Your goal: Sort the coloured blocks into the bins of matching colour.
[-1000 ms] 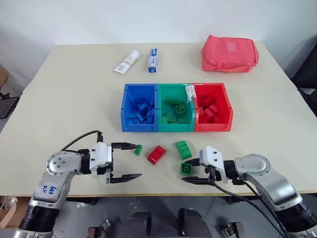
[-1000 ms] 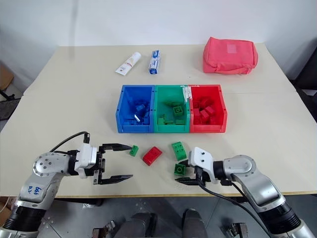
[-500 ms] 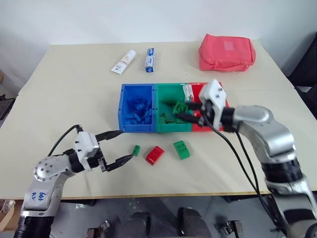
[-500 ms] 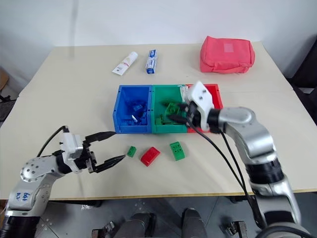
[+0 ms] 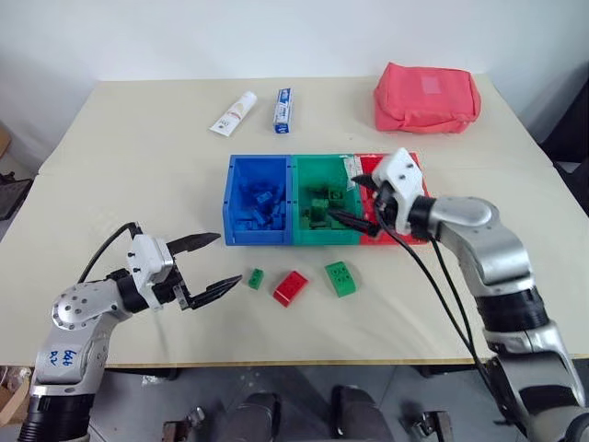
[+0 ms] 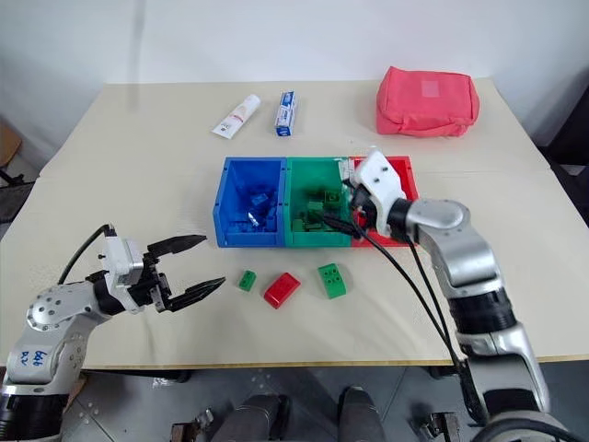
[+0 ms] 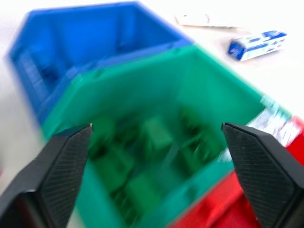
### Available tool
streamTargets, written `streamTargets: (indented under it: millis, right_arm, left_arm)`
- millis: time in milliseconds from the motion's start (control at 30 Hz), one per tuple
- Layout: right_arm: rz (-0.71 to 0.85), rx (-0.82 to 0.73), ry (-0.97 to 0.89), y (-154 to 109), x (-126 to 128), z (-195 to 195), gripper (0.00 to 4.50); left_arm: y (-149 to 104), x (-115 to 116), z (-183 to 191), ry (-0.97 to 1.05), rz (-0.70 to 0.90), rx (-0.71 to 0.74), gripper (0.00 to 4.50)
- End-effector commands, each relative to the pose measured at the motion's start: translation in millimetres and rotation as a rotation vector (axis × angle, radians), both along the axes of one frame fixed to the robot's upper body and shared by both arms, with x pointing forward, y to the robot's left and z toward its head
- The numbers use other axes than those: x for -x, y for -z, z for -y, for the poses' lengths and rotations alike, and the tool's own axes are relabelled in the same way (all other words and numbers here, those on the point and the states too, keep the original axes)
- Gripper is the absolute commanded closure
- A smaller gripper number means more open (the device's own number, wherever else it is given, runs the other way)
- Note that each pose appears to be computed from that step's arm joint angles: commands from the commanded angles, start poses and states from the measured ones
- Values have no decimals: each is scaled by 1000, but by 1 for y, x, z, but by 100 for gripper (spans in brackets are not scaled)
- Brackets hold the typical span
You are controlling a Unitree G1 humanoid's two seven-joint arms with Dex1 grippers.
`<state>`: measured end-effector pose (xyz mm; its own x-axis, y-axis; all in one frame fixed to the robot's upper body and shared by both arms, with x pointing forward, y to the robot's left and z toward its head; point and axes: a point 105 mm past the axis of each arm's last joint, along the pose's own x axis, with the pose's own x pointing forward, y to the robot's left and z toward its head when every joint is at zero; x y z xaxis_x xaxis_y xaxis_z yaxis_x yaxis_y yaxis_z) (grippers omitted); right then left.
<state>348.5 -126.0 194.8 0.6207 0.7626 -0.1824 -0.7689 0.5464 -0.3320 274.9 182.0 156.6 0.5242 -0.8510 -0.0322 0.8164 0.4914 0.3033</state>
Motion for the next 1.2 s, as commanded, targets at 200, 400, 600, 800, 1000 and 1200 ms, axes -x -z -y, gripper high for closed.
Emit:
streamTargets:
  millis: [200, 400, 600, 800, 1000, 1200]
  right_arm:
    - [25, 18, -29, 16, 63, 71, 4]
    - [-41, 37, -43, 36, 79, 72, 4]
    - [-212, -40, -51, 50, 81, 22, 4]
    - [-311, -4, 95, 73, 61, -13, 4]
    - [-421, 43, 187, 95, 58, -33, 21]
    - [-407, 100, 217, 100, 57, -24, 189]
  left_arm:
    - [4, 4, 13, 159, 0, -61, 0]
    - [13, 0, 17, 218, -5, -107, 0]
    - [13, -4, 15, 214, 11, -114, 0]
    - [8, -1, 20, 222, 52, -97, 0]
    - [11, 3, 20, 227, 36, -103, 0]
    - [11, 6, 22, 236, 38, -101, 0]
